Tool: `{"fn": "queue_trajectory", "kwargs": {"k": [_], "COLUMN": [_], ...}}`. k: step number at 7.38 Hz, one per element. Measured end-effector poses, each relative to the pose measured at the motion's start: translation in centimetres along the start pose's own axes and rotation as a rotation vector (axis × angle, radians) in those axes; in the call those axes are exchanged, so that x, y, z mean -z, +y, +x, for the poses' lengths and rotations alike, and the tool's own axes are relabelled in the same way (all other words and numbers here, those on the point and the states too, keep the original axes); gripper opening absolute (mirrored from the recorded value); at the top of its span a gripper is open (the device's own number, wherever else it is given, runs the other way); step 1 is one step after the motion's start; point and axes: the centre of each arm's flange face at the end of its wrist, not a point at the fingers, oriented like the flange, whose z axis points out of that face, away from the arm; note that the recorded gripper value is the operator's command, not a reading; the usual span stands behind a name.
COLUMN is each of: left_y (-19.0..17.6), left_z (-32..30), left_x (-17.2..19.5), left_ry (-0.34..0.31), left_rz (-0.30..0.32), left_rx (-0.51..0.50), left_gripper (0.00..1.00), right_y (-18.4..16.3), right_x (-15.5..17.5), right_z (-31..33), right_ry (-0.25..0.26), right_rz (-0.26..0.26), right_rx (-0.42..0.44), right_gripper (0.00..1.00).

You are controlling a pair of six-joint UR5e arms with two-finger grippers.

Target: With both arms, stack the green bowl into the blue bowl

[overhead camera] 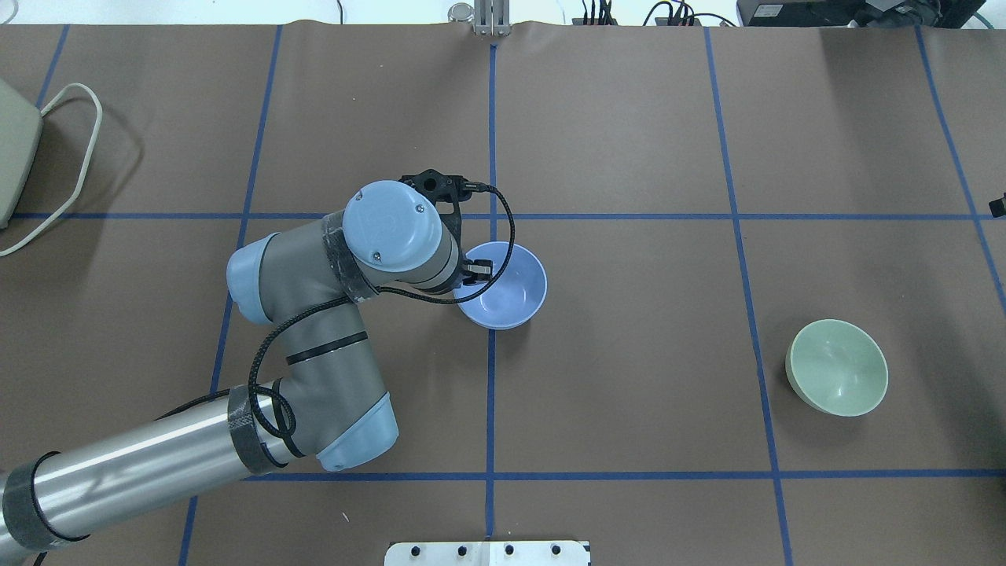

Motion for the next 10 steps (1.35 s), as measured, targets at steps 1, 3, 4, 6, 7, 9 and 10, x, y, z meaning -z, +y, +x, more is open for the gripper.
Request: {"fn": "queue_trajectory", "kwargs": {"k": [1, 3, 4, 6, 7, 9, 10], "left_y": [0.1, 0.4, 0.4, -1.0, -2.7, -6.2, -7.9], "left_z": [0.0, -0.1, -0.1, -0.7, -3.3, -12.3, -17.7], "left_x": [-0.1, -0.4, -0.2, 2.0, 3.7, 8.8, 11.2], "left_ry": [-0.002, -0.001, 0.011, 0.034, 0.023, -0.009, -0.022], "left_rz": [0.000, 0.000, 0.007, 0.025, 0.013, -0.023, -0.037], "left_rx": [-0.001, -0.004, -0.007, -0.016, -0.054, -0.151, -0.190], "left_gripper": [0.34, 0.99, 0.99, 0.99, 0.99, 0.99, 0.99], "right_y": [0.0, 0.0, 0.0, -0.6, -1.2, -2.0, -2.1], "right_x": [0.0, 0.0, 0.0, 0.5, 0.9, 2.1, 2.4], "right_z": [0.0, 0.0, 0.0, -0.8, -1.4, -4.3, -7.0], "right_ry": [0.000, 0.000, -0.002, -0.019, -0.034, -0.066, -0.086], "right_rz": [0.000, 0.000, 0.000, 0.007, 0.010, 0.022, 0.020], "right_rx": [0.000, 0.000, 0.000, 0.008, -0.006, -0.105, -0.155], "right_gripper": [1.00, 1.00, 1.00, 1.00, 1.00, 1.00, 1.00]}}
